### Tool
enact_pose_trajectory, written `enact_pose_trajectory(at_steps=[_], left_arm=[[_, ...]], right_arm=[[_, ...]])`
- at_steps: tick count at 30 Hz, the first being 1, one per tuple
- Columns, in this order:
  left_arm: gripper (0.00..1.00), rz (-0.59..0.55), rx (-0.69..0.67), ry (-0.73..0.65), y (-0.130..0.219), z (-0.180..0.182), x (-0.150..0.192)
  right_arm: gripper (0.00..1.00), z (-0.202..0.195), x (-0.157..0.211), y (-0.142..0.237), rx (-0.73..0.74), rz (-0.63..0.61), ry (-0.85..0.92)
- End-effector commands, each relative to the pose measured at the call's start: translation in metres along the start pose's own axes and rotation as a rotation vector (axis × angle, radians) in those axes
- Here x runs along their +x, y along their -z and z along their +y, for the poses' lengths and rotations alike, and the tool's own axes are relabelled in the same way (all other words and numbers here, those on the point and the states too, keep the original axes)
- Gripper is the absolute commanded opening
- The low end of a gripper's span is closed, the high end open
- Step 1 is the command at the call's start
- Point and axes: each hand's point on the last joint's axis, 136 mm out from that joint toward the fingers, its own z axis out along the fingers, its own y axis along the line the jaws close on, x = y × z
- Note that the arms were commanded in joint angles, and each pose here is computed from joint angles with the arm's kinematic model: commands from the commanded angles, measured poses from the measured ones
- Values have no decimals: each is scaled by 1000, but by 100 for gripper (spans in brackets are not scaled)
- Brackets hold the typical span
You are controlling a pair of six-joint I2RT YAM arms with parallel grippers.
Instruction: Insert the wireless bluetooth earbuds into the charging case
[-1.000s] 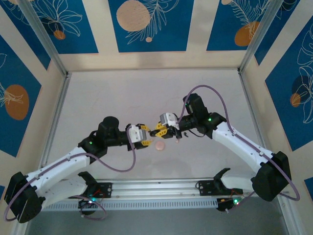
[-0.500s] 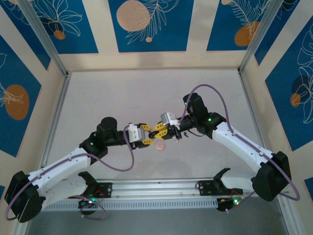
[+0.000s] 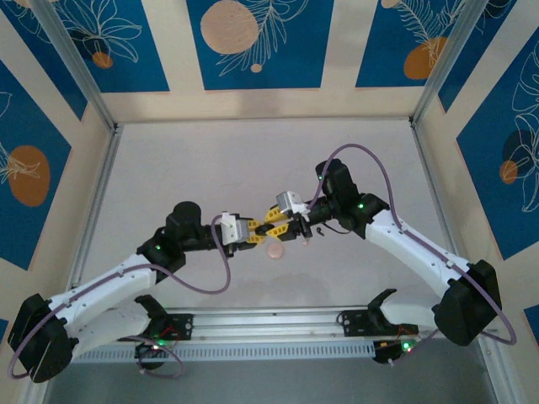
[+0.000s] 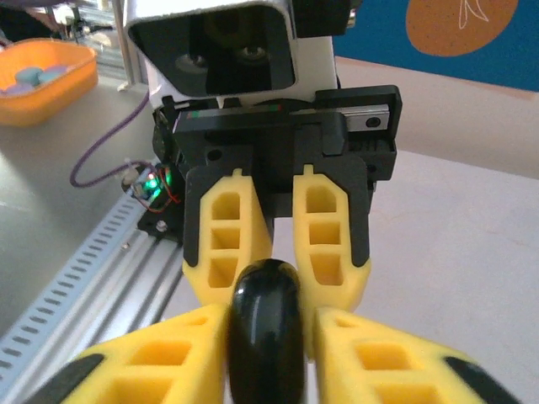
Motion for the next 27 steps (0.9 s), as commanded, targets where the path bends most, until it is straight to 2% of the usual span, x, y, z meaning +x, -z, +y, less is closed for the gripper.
enact_pose_trajectory(at_steps=[1, 6, 14, 21, 24, 27], left_arm=[[17, -45, 39, -26, 1, -8, -11], [17, -43, 43, -23, 1, -9, -10], [16, -34, 40, -24, 1, -9, -8], [17, -45, 33, -27, 1, -8, -9], [16, -39, 2, -22, 0, -3, -5], [16, -30, -85, -17, -1, 9, 6]], right_arm=[[38, -15, 8, 3, 75, 26, -53], [43, -31, 7, 11, 152, 24, -69], [43, -48, 7, 24, 258, 11, -92], [43, -50, 10, 26, 278, 11, -120], [44, -49, 5, 30, 284, -11, -125], [46, -51, -2, 39, 310, -39, -178]])
